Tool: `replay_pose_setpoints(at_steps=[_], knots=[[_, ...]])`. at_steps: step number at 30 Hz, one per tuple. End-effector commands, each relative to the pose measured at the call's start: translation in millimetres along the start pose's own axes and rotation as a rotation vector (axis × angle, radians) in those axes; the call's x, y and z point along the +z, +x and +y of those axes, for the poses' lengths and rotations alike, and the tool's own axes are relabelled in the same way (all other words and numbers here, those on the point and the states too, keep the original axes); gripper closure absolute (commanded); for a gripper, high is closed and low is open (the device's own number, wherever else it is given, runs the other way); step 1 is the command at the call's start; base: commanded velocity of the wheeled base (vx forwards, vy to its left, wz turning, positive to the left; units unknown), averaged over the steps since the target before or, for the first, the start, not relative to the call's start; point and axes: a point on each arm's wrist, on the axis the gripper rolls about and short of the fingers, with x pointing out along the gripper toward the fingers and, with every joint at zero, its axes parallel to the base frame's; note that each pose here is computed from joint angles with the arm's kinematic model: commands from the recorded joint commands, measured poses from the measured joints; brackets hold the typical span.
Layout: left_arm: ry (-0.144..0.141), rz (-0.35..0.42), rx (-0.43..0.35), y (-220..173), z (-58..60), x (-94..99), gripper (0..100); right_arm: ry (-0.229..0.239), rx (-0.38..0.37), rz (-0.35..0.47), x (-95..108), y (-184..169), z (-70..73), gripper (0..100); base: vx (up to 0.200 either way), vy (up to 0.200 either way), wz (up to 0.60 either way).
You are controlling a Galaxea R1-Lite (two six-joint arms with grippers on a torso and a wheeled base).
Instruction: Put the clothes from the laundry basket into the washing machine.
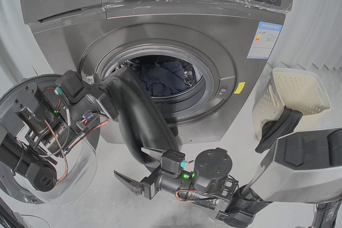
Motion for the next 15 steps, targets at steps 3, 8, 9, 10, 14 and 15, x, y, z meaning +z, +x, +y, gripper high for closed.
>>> replay_pose_setpoints(at_steps=[3,8,9,10,14,15], knots=[[-0.003,0.009,0.001,1.2,0.4,-3.2,100,0.003,-0.024,0.053,-34.4,31.3,-15.8,0,0.000,0.000,0.00],[-0.003,0.009,0.001,1.2,0.4,-3.2,100,-0.002,-0.073,0.046,-41.3,51.6,-37.9,0,0.000,0.000,0.00],[-0.003,0.009,0.001,1.2,0.4,-3.2,100,-0.002,-0.074,0.046,-41.3,52.0,-38.7,0,0.000,0.000,0.00],[-0.003,0.007,0.001,1.1,0.3,-2.7,100,-0.008,-0.094,0.046,-42.3,56.3,-47.1,0,0.000,0.000,0.00],[-0.002,0.006,0.000,1.3,0.4,-2.4,100,-0.049,-0.136,0.019,-41.4,63.0,-66.1,0,0.000,0.000,0.00],[-0.002,0.006,0.000,1.3,0.4,-2.4,100,-0.056,-0.151,0.013,-40.2,64.1,-69.9,0,0.000,0.000,0.00]])
